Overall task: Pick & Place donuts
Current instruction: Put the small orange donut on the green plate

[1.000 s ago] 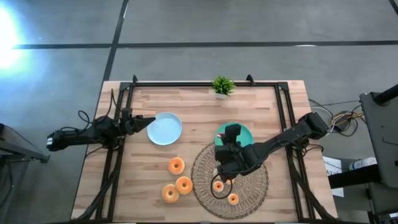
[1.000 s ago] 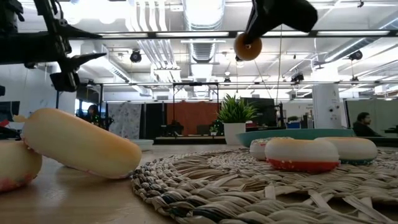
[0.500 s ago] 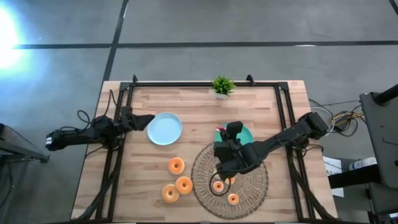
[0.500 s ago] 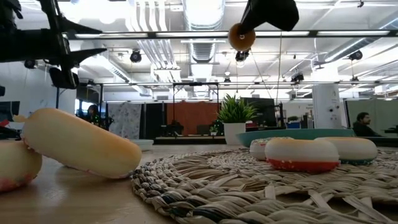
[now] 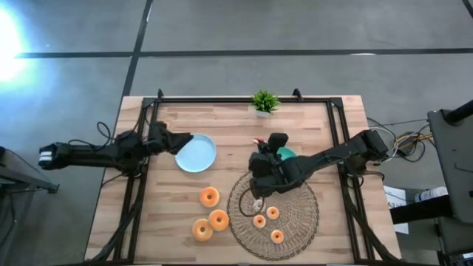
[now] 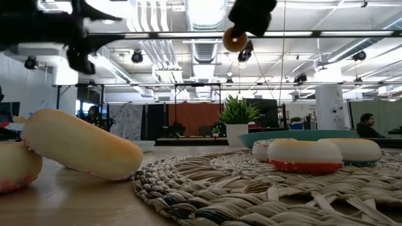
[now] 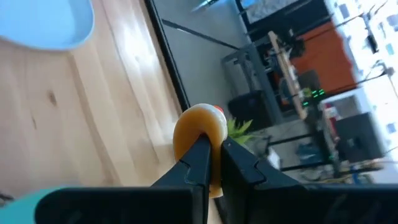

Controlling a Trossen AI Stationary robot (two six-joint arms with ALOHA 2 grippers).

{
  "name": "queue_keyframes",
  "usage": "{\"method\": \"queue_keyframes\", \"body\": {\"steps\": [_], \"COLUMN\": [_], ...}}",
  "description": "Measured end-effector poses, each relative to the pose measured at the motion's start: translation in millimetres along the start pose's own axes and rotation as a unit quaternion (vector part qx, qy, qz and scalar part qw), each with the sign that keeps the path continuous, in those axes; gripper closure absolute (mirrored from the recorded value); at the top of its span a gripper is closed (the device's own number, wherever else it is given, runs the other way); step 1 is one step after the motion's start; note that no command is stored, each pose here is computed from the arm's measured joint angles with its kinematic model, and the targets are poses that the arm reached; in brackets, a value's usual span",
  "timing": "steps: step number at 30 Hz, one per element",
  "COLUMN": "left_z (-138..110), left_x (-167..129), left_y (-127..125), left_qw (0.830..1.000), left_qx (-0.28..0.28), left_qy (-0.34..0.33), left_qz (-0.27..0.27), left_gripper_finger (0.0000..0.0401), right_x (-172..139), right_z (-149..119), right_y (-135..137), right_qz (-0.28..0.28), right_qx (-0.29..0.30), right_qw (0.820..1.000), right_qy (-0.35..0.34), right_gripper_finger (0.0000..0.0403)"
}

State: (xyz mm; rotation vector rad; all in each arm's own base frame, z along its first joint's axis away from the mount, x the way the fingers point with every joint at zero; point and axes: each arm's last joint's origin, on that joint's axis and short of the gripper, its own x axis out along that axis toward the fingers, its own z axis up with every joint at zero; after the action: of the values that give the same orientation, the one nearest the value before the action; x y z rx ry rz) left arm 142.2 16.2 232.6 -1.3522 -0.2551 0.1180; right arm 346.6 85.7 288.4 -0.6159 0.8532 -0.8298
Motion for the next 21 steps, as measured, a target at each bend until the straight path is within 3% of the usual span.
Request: {"method": "queue_keyframes", "body": {"steps": [4,9,12,17,21], "left_z": [-3.1,-1.1,8.8,12.3,12.0], "left_x": [33.3,71.4,88.3,121.7,150.5], "left_y": [-20.8,-29.8,-42.8,-31.4,-41.8], "left_qw": [0.995,0.981,0.975,0.968,0.953], "left_qx": [0.051,0.058,0.057,0.040,0.045], "left_qy": [0.082,0.175,0.179,0.234,0.279], "left_qz": [0.008,-0.054,-0.118,-0.086,-0.113], "left_gripper_finger": [0.0261,0.0261,0.0261,0.0261,0.0261], "right_x": [-1.4,-15.7,-24.5,-42.5,-51.9], "right_z": [15.6,33.7,35.0,34.3,32.8], "right_y": [-8.5,-11.3,-9.6,-6.9,-3.4], "right_qz": [0.003,-0.038,-0.040,-0.060,-0.060], "right_qx": [-0.007,-0.132,-0.192,-0.241,-0.276], "right_qw": [1.000,0.988,0.977,0.964,0.954], "right_qy": [-0.021,-0.070,-0.080,-0.095,-0.104], "right_gripper_finger": [0.0385,0.0385,0.0385,0.0385,0.0385]}}
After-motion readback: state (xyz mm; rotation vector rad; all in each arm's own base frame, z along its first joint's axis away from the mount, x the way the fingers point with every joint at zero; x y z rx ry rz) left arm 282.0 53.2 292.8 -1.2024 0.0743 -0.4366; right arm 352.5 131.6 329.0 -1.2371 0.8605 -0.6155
